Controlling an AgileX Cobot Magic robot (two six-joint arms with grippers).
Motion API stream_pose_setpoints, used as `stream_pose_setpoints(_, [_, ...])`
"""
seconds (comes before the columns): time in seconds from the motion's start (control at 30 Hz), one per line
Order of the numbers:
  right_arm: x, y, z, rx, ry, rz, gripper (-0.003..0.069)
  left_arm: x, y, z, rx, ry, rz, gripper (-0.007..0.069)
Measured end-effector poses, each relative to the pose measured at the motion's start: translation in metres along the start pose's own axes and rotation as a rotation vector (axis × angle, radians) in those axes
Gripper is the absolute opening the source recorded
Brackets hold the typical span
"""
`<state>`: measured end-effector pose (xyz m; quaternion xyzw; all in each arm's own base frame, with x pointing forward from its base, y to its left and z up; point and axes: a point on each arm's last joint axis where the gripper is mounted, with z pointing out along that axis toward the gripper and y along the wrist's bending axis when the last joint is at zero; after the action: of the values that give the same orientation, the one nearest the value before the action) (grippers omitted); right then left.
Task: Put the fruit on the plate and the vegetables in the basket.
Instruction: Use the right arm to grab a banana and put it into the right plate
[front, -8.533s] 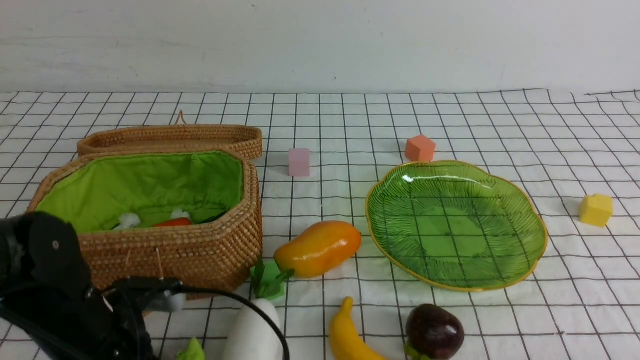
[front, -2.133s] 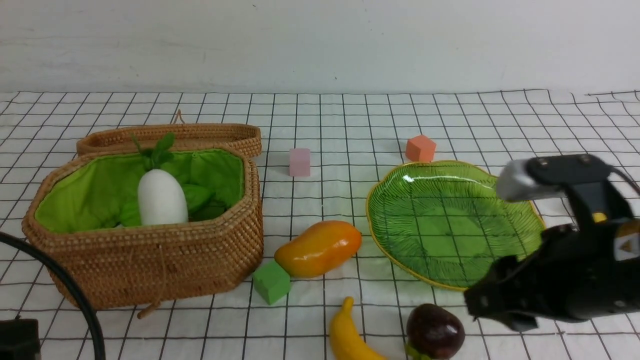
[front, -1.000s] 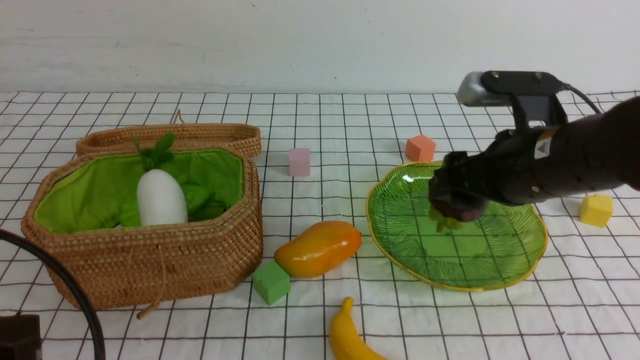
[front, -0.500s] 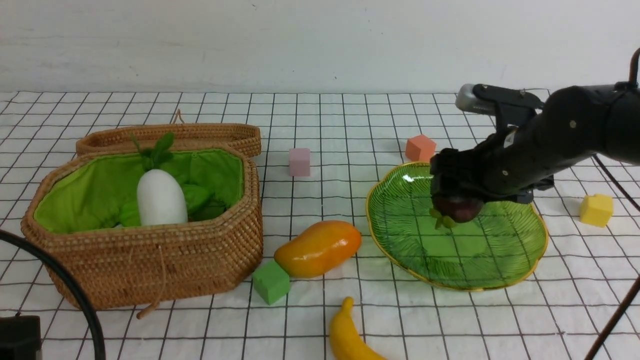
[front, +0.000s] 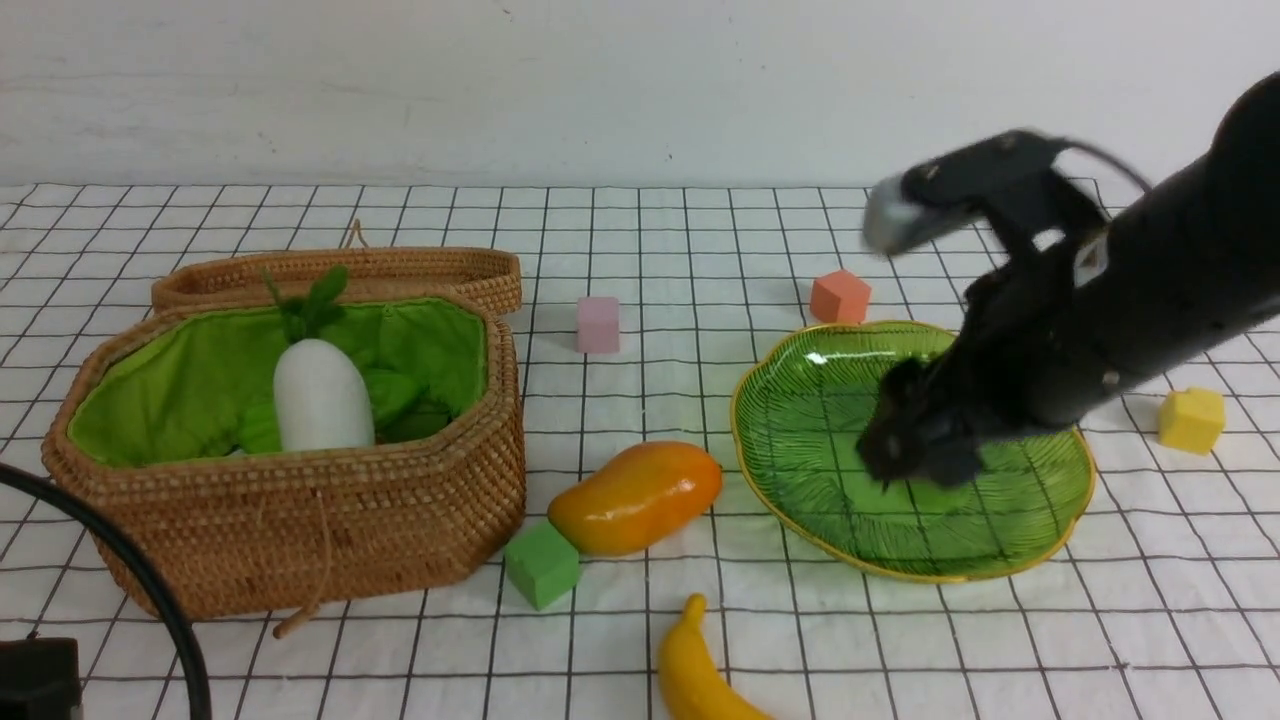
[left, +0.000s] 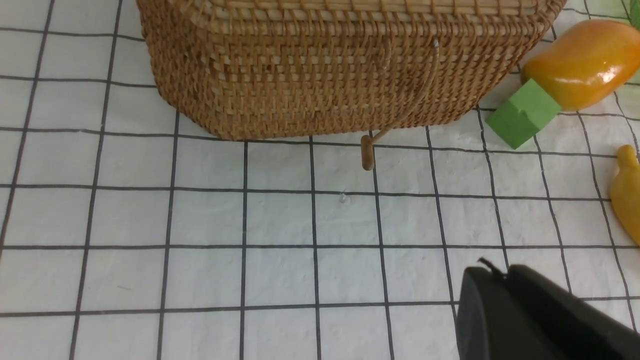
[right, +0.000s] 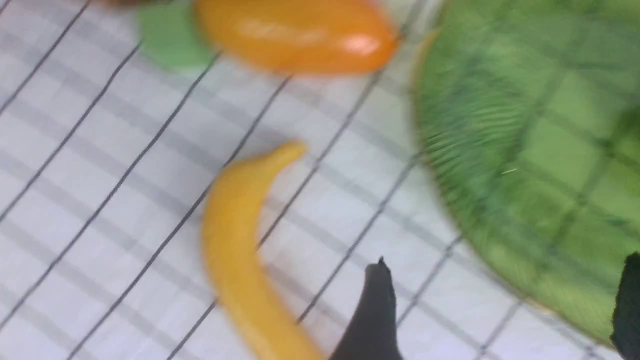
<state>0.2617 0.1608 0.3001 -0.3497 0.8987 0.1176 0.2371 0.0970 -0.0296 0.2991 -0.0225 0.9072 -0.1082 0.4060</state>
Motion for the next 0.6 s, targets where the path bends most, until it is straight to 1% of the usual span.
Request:
stream_pose_setpoints(0.07, [0.015,0.029,0.022,-0.080,0.089,-0.102,0.0594,0.000,0.000,0.000,0.000,0.000,0.000,0.0040])
stream_pose_setpoints(0.1, [0.016,0.031,0.025,-0.087,0.100,-0.108,0.0594,0.000,0.000,0.000,0.000,0.000,0.000,0.0039])
stream_pose_setpoints(0.13, [0.025,0.047,0.040,-0.119,0.154,-0.148,0.0594,0.000,0.000,0.000,-0.001,0.000,0.001,0.0039])
stream_pose_setpoints(0.17, [0.031,0.054,0.051,-0.132,0.184,-0.168,0.0594,0.000,0.000,0.000,-0.001,0.000,0.001,0.0041])
stream_pose_setpoints(0.2, [0.032,0.054,0.053,-0.132,0.189,-0.167,0.0594,0.000,0.000,0.000,-0.001,0.000,0.001,0.0041])
stream_pose_setpoints(0.23, [0.039,0.063,0.069,-0.140,0.215,-0.203,0.0594,0.000,0.000,0.000,-0.001,0.000,0.001,0.0042])
stream_pose_setpoints(0.3, [0.043,0.068,0.084,-0.134,0.228,-0.233,0.0591,0.000,0.000,0.000,-0.001,-0.001,0.001,0.0043])
stream_pose_setpoints(0.37, [0.050,0.066,0.114,-0.104,0.285,-0.289,0.0554,0.000,0.000,0.000,-0.001,-0.001,0.001,0.0046])
stream_pose_setpoints(0.4, [0.050,0.066,0.114,-0.104,0.285,-0.289,0.0547,0.000,0.000,0.000,-0.001,-0.001,0.001,0.0046])
stream_pose_setpoints(0.43, [0.055,0.064,0.131,-0.101,0.346,-0.301,0.0463,0.000,0.000,0.000,-0.001,-0.001,0.001,0.0048])
stream_pose_setpoints(0.47, [0.055,0.064,0.132,-0.102,0.353,-0.301,0.0447,0.000,0.000,0.000,-0.001,-0.001,0.001,0.0048])
stream_pose_setpoints(0.5, [0.051,0.064,0.134,-0.111,0.368,-0.288,0.0300,0.000,0.000,0.000,-0.001,-0.001,0.001,0.0050])
stream_pose_setpoints(0.57, [0.045,0.066,0.130,-0.124,0.371,-0.275,0.0309,0.000,0.000,0.000,-0.001,-0.001,0.001,0.0050])
stream_pose_setpoints(0.6, [0.036,0.067,0.122,-0.136,0.355,-0.265,0.0322,0.000,0.000,0.000,-0.001,0.000,0.001,0.0052])
